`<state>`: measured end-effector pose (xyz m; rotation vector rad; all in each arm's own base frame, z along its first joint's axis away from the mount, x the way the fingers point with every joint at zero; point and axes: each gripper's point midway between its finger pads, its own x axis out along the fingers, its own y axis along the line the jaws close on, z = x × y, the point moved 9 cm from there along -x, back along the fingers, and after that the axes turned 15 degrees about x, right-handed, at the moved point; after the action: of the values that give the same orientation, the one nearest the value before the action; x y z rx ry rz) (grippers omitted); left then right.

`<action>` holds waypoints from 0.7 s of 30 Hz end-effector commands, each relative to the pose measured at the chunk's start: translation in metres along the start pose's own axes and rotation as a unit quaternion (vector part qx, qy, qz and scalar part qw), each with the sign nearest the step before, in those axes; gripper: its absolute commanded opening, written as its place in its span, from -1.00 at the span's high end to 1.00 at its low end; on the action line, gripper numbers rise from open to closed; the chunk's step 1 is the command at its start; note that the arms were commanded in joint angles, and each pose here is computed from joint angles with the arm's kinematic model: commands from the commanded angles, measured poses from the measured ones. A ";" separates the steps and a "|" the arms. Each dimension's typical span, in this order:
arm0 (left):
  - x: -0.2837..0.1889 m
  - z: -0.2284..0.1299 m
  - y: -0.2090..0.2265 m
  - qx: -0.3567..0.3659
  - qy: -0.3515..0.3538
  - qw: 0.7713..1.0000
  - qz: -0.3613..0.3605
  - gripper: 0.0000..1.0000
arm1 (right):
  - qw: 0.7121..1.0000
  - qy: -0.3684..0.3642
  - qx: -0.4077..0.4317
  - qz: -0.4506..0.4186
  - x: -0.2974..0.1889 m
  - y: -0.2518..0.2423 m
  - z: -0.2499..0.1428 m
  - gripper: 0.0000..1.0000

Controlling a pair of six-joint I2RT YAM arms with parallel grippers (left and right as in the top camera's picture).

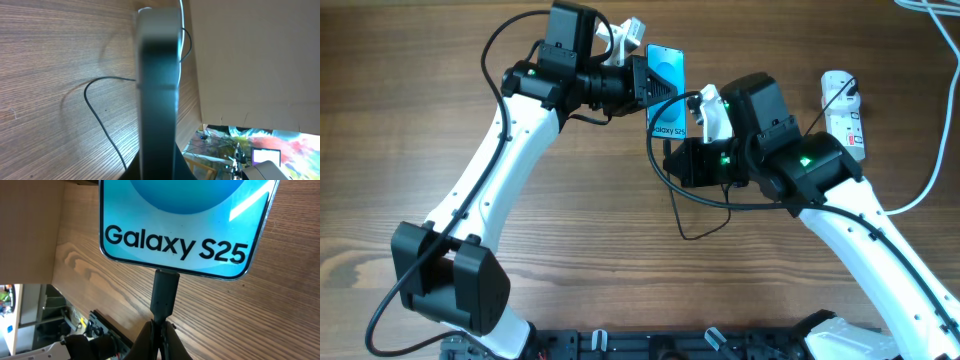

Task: Plug charger to phone and switch on socket

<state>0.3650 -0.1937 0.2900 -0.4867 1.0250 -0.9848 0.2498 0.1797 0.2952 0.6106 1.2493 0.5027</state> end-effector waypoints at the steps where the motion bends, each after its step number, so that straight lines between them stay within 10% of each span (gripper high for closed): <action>1: -0.002 -0.004 -0.014 0.018 0.015 0.999 -0.044 0.92 | 1.000 -0.029 -0.005 0.002 -0.002 0.004 0.009 0.91; 21: -0.003 -0.008 -0.013 0.006 0.026 0.999 -0.045 0.92 | 0.997 -0.070 -0.023 -0.002 -0.004 0.006 0.019 0.91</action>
<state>0.3660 -0.1893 0.2894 -0.4933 1.0312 -0.9757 0.2516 0.1830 0.2963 0.6069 1.2245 0.5185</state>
